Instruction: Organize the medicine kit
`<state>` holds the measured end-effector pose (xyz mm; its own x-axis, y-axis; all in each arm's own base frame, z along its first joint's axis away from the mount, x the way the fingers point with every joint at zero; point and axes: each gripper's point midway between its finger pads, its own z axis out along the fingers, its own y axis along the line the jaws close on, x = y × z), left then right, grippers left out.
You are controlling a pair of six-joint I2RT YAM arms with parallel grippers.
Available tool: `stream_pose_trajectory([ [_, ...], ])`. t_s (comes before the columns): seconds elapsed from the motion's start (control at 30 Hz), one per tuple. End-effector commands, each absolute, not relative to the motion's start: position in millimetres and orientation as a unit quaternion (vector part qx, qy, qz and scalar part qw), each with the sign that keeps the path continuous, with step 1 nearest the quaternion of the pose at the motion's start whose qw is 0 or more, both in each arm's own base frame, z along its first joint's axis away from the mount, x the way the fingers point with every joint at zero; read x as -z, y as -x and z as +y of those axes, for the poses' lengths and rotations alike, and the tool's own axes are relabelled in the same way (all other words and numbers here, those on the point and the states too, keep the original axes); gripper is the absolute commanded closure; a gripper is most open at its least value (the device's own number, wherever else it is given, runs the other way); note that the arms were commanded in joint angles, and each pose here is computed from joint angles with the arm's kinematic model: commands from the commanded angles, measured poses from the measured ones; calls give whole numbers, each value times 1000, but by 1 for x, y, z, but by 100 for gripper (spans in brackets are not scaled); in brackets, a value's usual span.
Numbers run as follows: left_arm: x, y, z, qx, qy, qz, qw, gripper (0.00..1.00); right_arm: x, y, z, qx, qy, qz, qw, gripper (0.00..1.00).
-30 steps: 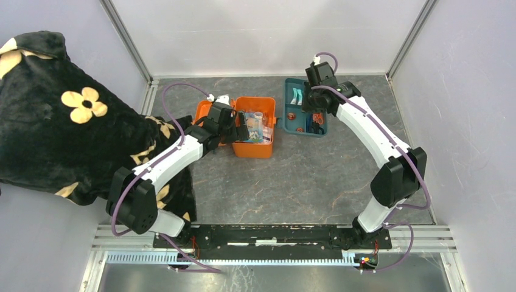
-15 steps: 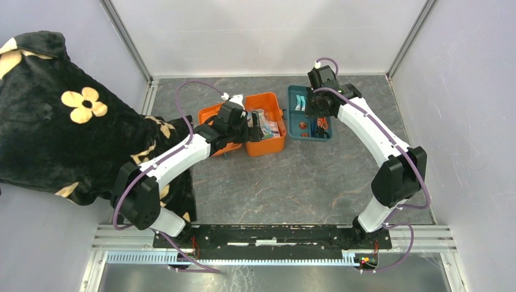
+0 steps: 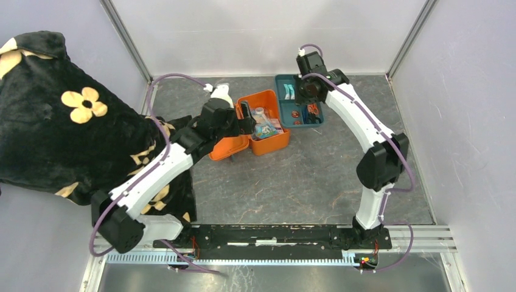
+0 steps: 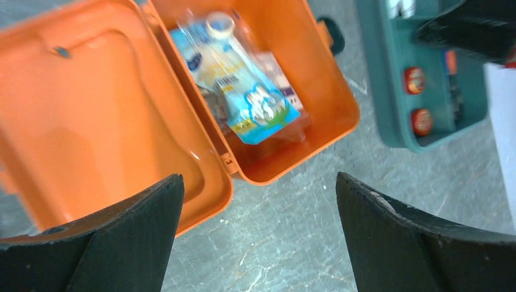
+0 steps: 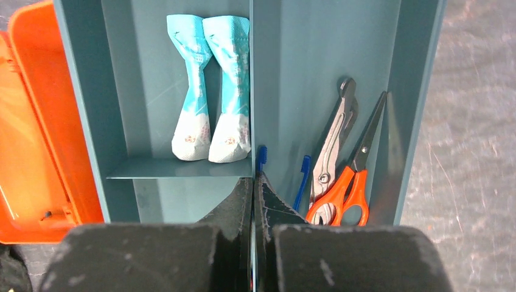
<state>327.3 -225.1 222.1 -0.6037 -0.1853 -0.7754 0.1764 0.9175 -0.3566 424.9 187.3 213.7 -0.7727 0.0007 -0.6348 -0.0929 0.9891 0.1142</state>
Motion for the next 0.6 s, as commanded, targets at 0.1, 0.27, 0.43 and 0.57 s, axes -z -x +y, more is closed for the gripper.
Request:
stream_pose_trajectory([
  [0.1, -284, -323, -157, 107, 60, 830, 545, 0, -242, -456, 246, -100, 83, 914, 385, 100],
  [0.27, -289, -317, -133, 70, 81, 821, 561, 0, -234, -457, 279, -116, 103, 907, 392, 100],
  [0.43, -286, -316, -129, 58, 82, 824, 558, 0, -225, -457, 307, -132, 124, 898, 400, 100],
  [0.57, -283, -315, -125, 50, 86, 824, 558, 0, -214, -460, 316, -134, 132, 899, 396, 100],
])
